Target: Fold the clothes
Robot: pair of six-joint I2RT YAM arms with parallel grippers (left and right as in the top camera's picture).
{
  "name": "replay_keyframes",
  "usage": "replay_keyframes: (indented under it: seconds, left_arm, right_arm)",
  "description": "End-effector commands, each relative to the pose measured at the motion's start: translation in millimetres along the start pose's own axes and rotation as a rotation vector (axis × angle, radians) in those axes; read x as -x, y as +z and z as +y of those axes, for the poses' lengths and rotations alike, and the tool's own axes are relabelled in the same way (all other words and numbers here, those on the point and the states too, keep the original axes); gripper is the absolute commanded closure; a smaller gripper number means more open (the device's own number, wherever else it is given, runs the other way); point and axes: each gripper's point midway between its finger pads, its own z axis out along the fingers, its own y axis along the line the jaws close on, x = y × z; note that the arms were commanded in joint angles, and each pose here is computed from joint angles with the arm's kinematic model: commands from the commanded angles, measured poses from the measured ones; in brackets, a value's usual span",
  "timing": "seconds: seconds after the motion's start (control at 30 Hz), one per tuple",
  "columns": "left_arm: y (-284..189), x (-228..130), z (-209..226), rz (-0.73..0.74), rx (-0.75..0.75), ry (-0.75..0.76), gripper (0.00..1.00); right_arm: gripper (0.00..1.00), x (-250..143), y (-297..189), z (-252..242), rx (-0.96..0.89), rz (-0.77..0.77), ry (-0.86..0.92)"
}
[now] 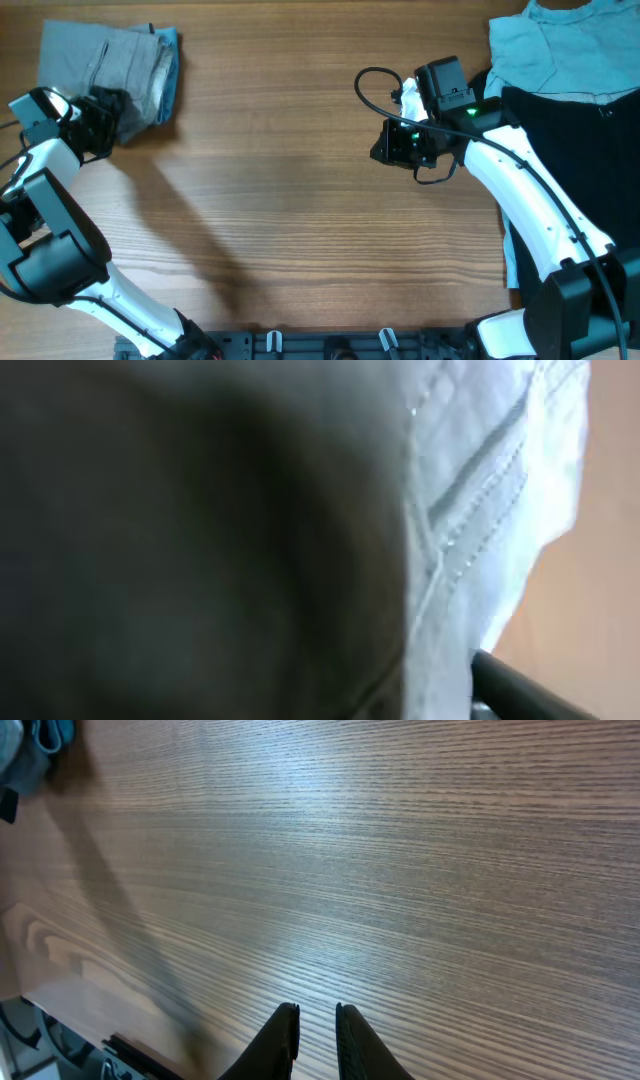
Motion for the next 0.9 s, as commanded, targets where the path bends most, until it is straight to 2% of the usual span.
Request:
replay_keyframes:
  seconds: [0.0, 0.13, 0.23, 0.27, 0.3, 0.33, 0.37, 0.47, 0.6, 0.77, 0.8, 0.83, 0.87]
  left_arm:
    - [-13, -15, -45, 0.093, -0.187, 0.070, 0.53]
    - [-38, -13, -67, 0.082, -0.221, 0.098, 0.50]
    - [-65, -13, -88, 0.053, -0.238, 0.178, 0.49]
    - [-78, -11, -100, 0.023, -0.245, 0.217, 0.46]
    - [-86, -8, -106, 0.000, -0.246, 0.238, 0.36]
    - [-95, -6, -112, -0.028, -0.244, 0.265, 0.10]
    - [-103, -3, -116, -0.054, -0.232, 0.285, 0.00]
    - [-120, -3, -118, -0.092, -0.181, 0.296, 0.00]
    - [-123, -12, -113, -0.060, -0.161, 0.277, 0.00]
    - [-121, -4, -95, -0.105, -0.049, 0.361, 0.00]
    - [-118, 14, -82, -0.178, 0.037, 0.410, 0.30]
    - [-114, 22, -79, -0.204, 0.052, 0.424, 0.61]
    - [-109, 26, -78, -0.215, 0.054, 0.429, 0.75]
  right_arm:
    - [0.83, 0, -3, 4, 0.016, -0.004, -0.001]
    - [0.83, -1, -3, 8, 0.036, 0.004, -0.003]
    - [0.83, -1, -3, 8, 0.037, 0.003, -0.004]
    - [0.83, 0, -3, 8, 0.038, 0.000, -0.005]
    - [0.83, 0, -3, 9, 0.039, -0.003, -0.007]
    - [0.83, 1, -3, 9, 0.040, -0.006, -0.008]
    - [0.83, 2, -3, 9, 0.041, -0.009, -0.010]
    - [0.83, 3, -3, 10, 0.044, -0.016, -0.016]
    - [0.82, 6, -3, 11, 0.047, -0.024, -0.037]
    - [0.82, 6, -3, 11, 0.048, -0.025, -0.044]
    - [0.82, 6, -3, 11, 0.048, -0.026, -0.044]
    - [0.82, 6, -3, 11, 0.048, -0.027, -0.045]
    - [0.81, 7, -3, 11, 0.047, -0.030, -0.046]
